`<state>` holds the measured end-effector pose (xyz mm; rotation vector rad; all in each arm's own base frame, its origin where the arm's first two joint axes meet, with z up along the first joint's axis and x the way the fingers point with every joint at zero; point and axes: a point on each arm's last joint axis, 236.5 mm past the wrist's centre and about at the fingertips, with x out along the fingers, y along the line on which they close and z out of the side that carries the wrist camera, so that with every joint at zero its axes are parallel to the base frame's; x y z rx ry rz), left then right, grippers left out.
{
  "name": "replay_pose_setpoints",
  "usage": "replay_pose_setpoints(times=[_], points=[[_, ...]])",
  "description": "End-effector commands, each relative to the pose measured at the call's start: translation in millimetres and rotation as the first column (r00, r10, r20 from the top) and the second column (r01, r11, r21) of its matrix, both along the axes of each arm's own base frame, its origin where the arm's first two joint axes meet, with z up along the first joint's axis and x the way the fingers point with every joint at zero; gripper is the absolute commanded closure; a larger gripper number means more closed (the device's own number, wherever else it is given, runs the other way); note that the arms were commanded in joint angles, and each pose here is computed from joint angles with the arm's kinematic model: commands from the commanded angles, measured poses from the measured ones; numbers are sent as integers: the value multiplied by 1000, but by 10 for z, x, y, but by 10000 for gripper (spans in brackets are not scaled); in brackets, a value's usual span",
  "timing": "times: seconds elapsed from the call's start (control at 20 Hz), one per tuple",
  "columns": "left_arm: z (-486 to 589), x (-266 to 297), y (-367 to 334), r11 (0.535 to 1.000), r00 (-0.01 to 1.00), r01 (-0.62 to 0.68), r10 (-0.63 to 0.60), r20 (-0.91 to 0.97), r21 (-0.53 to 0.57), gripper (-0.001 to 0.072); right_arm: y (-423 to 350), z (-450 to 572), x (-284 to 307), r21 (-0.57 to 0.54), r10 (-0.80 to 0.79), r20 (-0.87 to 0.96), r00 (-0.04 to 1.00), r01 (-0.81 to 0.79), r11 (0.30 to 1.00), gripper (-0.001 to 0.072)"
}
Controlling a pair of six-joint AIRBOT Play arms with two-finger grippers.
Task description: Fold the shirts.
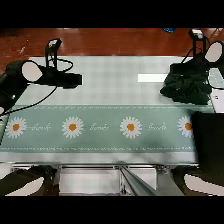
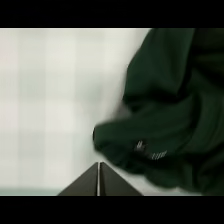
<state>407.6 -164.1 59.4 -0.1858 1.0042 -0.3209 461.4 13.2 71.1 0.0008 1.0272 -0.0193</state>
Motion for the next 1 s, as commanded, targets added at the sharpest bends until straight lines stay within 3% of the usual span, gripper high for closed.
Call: replay_pose_setpoints(times=[0.0,0.1,0.2,0.25,0.3,0.35,0.45,0.6,0.85,0.9,0.95], points=[[160,239,-8,999,993,-31,34,112,-30,681,-305,340,465,-132,-2,237,972,34,991,304],[248,341,-12,998,985,-43,50,164,-46,681,-687,282,542,-211,-55,251,967,109,971,301],[326,441,0,997,975,-57,69,212,-60,652,-1112,6,528,-199,-166,208,964,208,958,301],[369,516,32,995,967,-71,86,241,-70,565,-1294,-144,512,-175,-226,186,956,259,950,301],[393,571,71,993,961,-84,101,259,-76,245,-1448,-320,498,-146,-277,159,948,300,943,301],[390,614,116,992,957,-97,115,266,-79,201,-1545,-495,485,-107,-318,130,939,332,937,301],[266,619,235,991,965,-120,131,226,-66,203,-1640,-880,445,-22,-390,51,919,392,920,301],[64,561,353,990,979,-135,139,149,-40,203,-1687,-1423,322,4,-426,-77,901,428,904,301],[205,705,548,985,963,-167,172,205,-42,203,-1199,-1875,159,141,-327,-265,907,372,918,337],[259,715,592,981,961,-188,195,197,-57,203,-1045,-1909,112,180,-279,-303,911,342,922,459],[282,655,635,981,968,-189,195,158,-49,203,-904,-1895,67,222,-229,-330,916,311,924,636]])
